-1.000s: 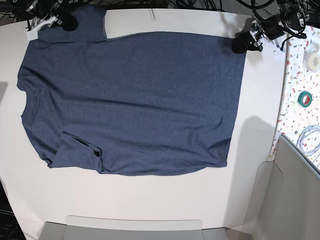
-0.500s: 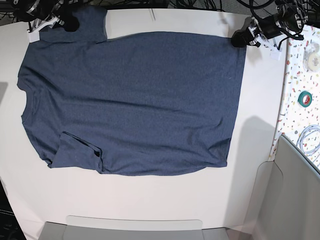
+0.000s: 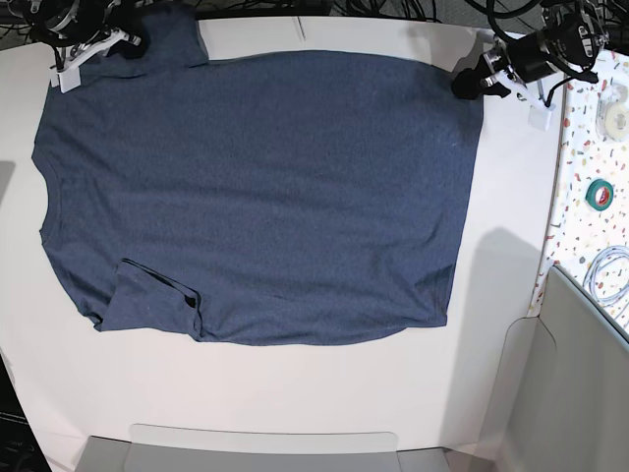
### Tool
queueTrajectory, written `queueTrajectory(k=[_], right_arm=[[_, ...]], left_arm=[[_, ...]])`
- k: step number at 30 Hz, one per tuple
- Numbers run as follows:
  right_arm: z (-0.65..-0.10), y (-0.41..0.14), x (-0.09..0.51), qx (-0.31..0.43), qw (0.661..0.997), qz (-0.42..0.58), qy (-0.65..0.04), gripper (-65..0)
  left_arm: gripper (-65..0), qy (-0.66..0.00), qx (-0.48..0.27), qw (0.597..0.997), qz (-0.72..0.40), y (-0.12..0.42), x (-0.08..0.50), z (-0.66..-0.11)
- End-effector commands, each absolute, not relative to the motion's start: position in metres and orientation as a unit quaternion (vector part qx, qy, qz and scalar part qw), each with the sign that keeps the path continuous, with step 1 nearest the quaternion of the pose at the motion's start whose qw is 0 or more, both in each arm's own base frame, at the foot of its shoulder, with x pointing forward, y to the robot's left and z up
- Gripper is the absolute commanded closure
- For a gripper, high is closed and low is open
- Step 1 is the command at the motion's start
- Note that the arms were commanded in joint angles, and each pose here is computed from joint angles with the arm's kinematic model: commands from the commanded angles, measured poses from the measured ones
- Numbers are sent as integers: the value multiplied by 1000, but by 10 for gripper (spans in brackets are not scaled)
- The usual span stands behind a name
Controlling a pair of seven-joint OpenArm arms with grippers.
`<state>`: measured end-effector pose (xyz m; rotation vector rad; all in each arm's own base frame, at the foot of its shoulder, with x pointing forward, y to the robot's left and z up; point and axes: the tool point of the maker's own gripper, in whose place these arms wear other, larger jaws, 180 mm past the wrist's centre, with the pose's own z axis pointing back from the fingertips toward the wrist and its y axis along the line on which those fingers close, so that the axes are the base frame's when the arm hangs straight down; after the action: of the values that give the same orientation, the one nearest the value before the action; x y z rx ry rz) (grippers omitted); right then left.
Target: Layout the t-shirt on the table in an organized manner, then fold the t-shirt properly
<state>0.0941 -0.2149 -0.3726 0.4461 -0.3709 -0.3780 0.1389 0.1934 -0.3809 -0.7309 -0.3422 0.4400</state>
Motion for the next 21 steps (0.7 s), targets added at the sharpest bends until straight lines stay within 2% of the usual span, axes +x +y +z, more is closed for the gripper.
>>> queueTrajectory(k=[1, 7, 21], right_arm=[[-366, -216, 96, 216, 941, -176, -190, 0], [-358, -215, 115, 219, 937, -168, -217, 0], [-327, -219, 185, 228, 912, -141, -309, 0]], left_arm=[[0, -170, -355, 896, 205, 196, 141, -374], [0, -171, -355, 897, 201, 194, 144, -374], [0, -231, -367, 884, 177, 195, 194, -351]])
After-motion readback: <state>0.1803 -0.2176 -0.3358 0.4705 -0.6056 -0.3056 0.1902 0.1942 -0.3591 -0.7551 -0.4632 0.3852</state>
